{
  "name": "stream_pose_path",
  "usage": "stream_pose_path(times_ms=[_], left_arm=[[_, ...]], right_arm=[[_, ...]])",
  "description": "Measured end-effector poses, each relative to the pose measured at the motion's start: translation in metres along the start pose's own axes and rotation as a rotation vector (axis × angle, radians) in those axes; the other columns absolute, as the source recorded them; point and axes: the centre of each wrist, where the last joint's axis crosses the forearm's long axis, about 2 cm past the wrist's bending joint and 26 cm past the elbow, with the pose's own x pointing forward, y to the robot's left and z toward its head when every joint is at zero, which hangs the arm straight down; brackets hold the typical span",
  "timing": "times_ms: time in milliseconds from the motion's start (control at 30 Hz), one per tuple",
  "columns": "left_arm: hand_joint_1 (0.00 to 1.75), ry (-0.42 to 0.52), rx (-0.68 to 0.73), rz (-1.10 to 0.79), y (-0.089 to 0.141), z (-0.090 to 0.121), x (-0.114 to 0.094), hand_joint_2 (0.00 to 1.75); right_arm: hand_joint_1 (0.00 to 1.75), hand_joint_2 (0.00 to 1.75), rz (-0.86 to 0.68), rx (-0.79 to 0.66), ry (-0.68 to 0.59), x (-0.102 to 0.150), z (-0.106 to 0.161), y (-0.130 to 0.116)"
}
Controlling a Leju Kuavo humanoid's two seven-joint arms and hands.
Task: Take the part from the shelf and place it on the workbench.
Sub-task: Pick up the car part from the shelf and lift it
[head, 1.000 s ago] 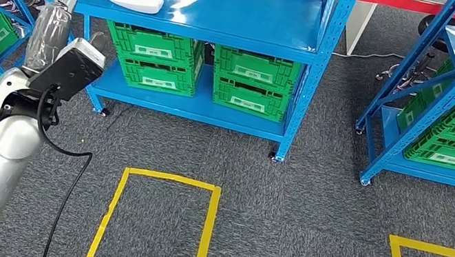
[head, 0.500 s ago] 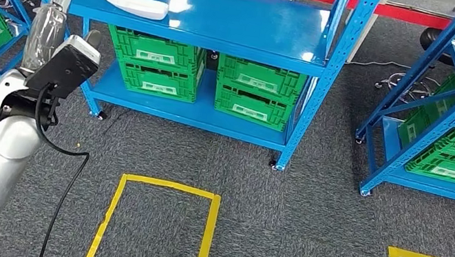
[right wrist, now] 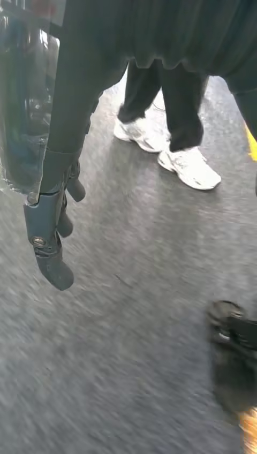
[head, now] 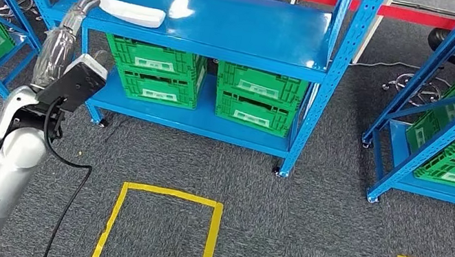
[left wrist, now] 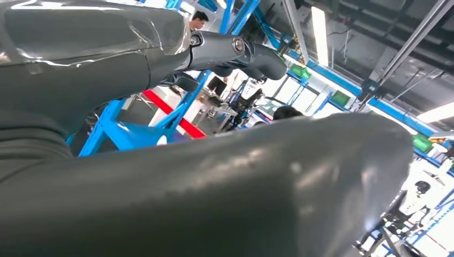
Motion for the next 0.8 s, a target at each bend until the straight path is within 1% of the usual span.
stream_pose_path(times_ms=[133,300,433,567,800], left_arm=[[0.00,0.021,-0.016,0.001,-0.002,0.005,-0.006,0.00],[0.00,0.022,-0.005,0.011,0.005,0.006,-0.013,0.00],[0.00,0.002,-0.005,0.027,0.005,0.000,-0.009,0.00],[0.00,-0.015,-0.009,0.057,0.001,-0.007,-0.001,0.00],[0.00,0.003,-0.007,0.094,-0.005,0.000,-0.005,0.00]], right_arm=[[0.00,1.75,0.024,0.026,-0.005,0.005,0.001,0.004],[0.00,1.75,0.019,0.004,0.000,0.005,0.000,0.000],[0.00,1.75,-0.018,-0.010,-0.004,0.002,-0.001,-0.006],[0.00,1.75,-0.023,-0.005,-0.019,0.002,-0.001,-0.008],[0.00,1.75,-0.008,-0.034,-0.023,-0.007,-0.002,-0.017]])
